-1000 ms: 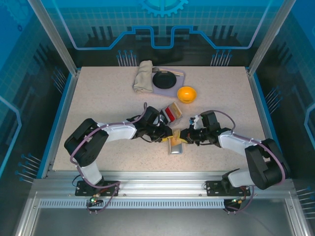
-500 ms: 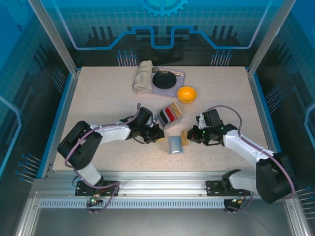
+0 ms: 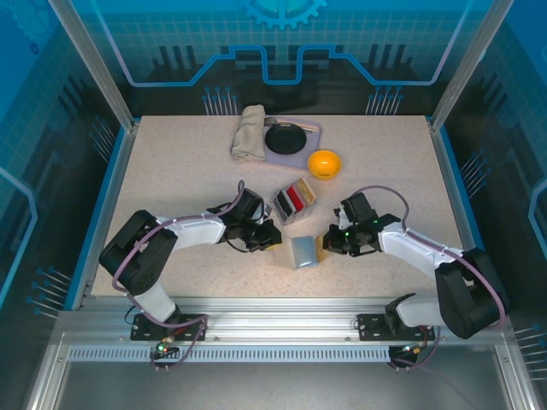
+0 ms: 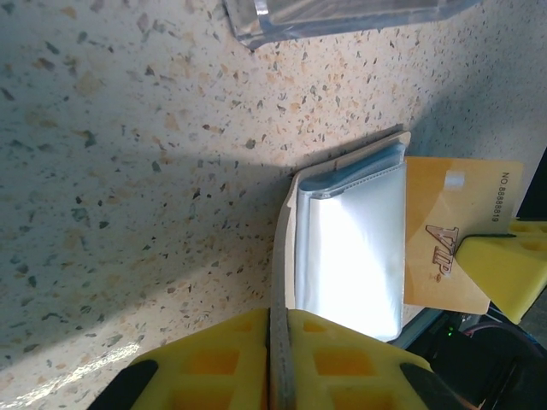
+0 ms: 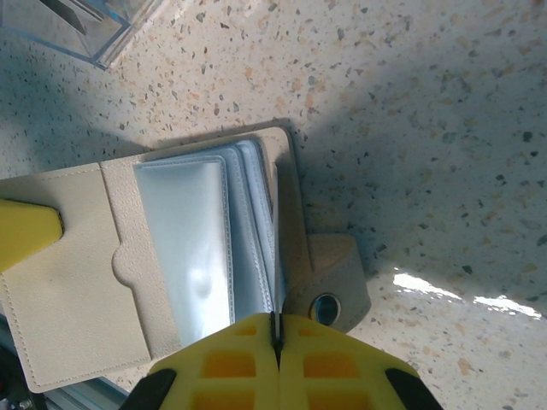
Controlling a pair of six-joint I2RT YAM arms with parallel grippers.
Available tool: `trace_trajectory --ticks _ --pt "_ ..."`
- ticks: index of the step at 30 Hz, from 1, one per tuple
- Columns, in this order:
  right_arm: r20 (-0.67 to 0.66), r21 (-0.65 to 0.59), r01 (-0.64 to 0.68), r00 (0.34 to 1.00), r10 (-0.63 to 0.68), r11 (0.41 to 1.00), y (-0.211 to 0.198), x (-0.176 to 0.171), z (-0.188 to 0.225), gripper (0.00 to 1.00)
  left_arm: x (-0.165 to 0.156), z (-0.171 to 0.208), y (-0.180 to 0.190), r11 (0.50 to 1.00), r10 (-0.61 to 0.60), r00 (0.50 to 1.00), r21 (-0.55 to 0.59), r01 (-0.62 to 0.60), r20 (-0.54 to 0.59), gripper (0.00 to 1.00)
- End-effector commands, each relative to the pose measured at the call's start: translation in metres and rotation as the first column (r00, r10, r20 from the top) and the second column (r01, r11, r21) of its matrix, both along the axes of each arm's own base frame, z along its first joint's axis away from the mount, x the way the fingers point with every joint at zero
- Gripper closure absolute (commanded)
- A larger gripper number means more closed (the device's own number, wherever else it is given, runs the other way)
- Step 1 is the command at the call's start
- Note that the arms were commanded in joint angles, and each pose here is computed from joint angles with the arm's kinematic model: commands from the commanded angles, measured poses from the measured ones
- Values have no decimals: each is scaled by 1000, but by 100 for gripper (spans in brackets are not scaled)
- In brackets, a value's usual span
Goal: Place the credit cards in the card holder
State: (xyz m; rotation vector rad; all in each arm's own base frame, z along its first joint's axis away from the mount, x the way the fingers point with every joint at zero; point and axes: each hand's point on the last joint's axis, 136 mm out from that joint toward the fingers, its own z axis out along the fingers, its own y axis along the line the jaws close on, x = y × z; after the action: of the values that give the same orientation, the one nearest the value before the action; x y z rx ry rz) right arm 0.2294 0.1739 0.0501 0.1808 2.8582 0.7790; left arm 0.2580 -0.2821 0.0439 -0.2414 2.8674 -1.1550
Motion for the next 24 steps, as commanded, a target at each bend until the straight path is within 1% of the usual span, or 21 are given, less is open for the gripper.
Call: trace_trajectory --ticks 1,5,10,12,16,20,22,24 --pt "37 40 -42 998 41 998 16 7 14 98 -5 -9 9 999 0 1000 40 1 -18 87" --pt "52 20 -52 997 51 998 19 8 19 97 -6 -11 9 999 2 1000 41 -2 -23 87" --pt "69 94 -98 993 92 991 43 9 31 97 -5 -12 8 999 16 1000 29 -15 -26 87" --pt "78 128 -120 991 111 985 55 9 37 97 -4 -10 7 1000 25 999 19 -25 -21 84" --pt "82 163 -139 988 127 977 73 9 41 97 -1 -5 11 999 46 999 29 -46 2 70" --pt "49 151 -114 993 107 982 74 8 27 97 3 6 13 997 80 996 14 -81 31 55" --pt "34 170 -105 994 100 980 77 8 21 97 4 13 15 995 95 994 5 -95 46 47" --pt "22 190 -100 995 97 977 81 8 17 97 3 17 18 994 109 992 5 -109 61 43"
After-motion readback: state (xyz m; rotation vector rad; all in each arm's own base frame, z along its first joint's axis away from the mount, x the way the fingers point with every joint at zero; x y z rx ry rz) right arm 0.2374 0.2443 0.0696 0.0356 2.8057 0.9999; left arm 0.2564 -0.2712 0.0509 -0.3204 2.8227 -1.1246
